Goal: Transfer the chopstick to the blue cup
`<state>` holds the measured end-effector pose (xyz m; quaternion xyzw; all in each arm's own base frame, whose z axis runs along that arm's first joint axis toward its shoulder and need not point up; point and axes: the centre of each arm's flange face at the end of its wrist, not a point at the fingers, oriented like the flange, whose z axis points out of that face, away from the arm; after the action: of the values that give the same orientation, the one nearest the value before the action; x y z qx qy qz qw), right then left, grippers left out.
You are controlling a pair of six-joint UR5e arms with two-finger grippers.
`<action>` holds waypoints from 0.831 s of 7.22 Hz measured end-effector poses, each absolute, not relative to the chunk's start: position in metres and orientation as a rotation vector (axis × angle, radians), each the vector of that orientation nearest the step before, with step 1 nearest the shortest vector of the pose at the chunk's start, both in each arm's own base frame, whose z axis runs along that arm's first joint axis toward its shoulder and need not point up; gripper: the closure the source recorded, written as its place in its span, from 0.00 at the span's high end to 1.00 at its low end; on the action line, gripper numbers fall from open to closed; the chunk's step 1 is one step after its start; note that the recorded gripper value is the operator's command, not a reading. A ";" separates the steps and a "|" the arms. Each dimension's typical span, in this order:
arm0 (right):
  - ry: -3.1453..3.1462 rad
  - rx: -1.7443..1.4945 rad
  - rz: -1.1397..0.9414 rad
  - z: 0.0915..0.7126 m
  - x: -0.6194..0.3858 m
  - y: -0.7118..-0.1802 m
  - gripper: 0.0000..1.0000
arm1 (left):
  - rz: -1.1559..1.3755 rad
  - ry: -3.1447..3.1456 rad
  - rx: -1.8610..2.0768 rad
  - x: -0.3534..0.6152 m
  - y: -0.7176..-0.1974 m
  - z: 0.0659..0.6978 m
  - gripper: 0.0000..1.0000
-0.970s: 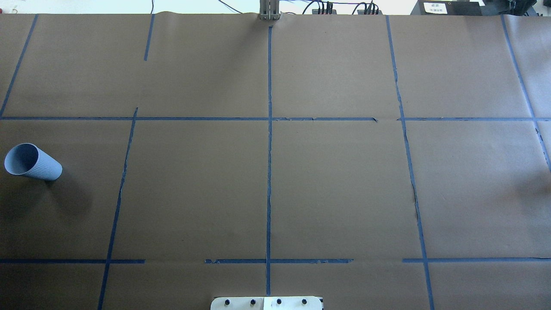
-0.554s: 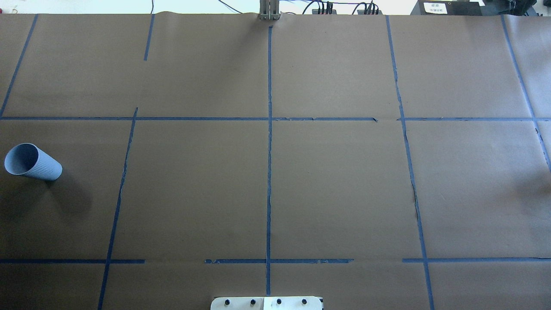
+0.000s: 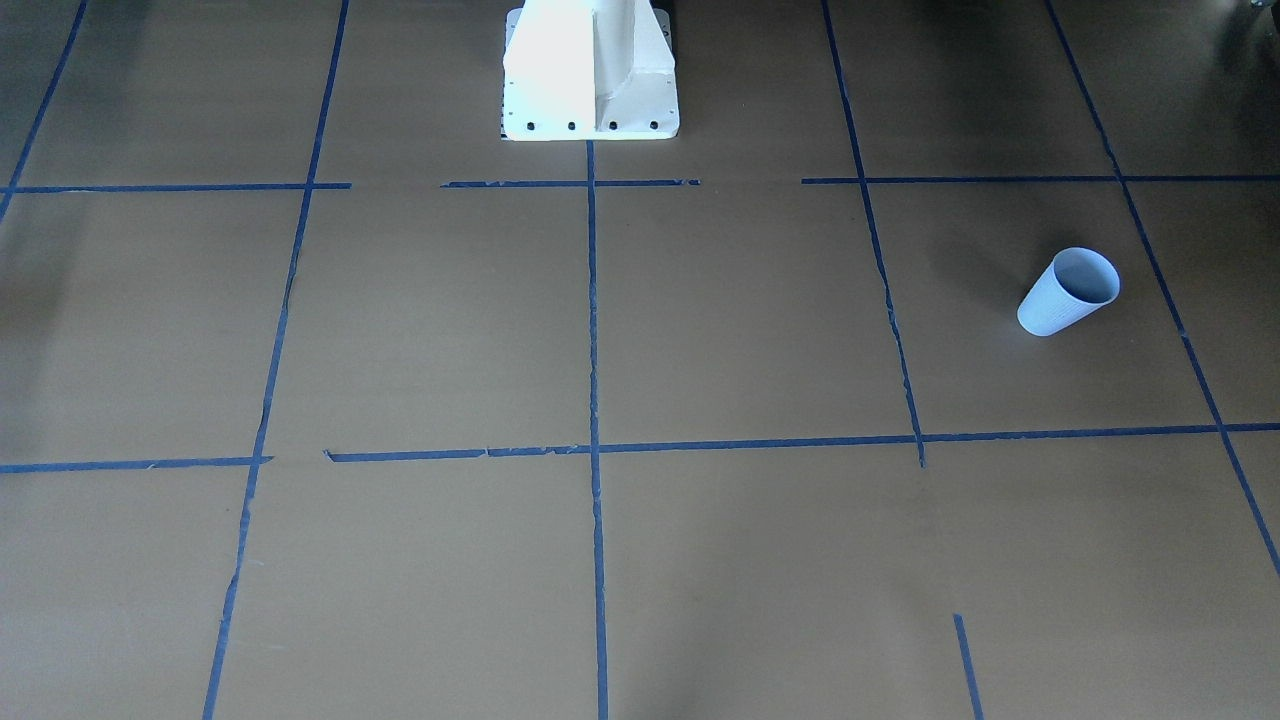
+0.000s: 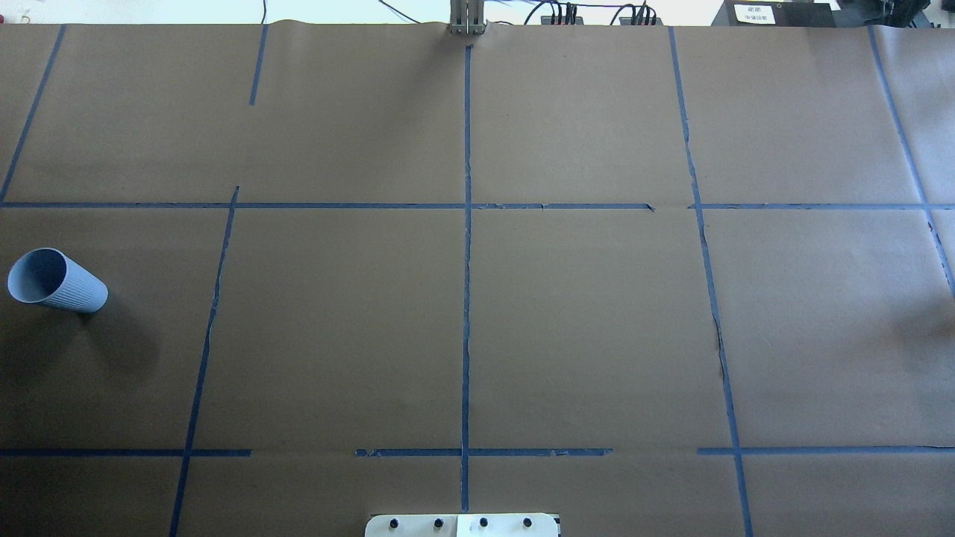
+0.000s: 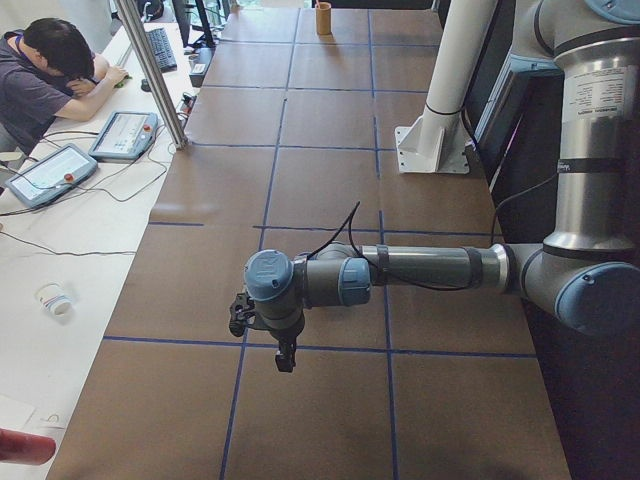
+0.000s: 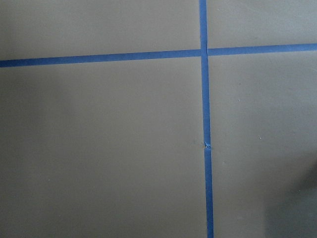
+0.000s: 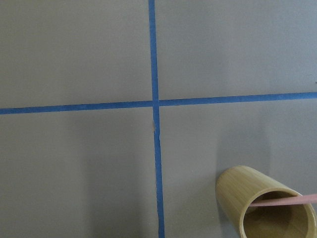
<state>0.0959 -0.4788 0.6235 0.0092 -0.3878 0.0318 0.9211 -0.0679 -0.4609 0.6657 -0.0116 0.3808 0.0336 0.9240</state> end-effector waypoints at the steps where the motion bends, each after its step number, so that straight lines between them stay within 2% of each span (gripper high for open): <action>1: -0.798 0.020 0.065 0.623 0.096 -0.479 1.00 | 0.072 0.780 -0.011 -0.068 -0.463 0.659 1.00; 4: -0.799 0.022 0.063 0.622 0.095 -0.479 1.00 | 0.033 0.781 0.058 -0.050 -0.467 0.589 1.00; 6: -0.800 0.023 0.062 0.622 0.095 -0.479 1.00 | -0.010 0.821 0.022 0.009 -0.466 0.543 1.00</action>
<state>0.0951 -0.4794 0.6219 0.0112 -0.3893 0.0304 0.9206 0.0089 -0.4657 0.5434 0.0107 0.3989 -0.0048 0.9169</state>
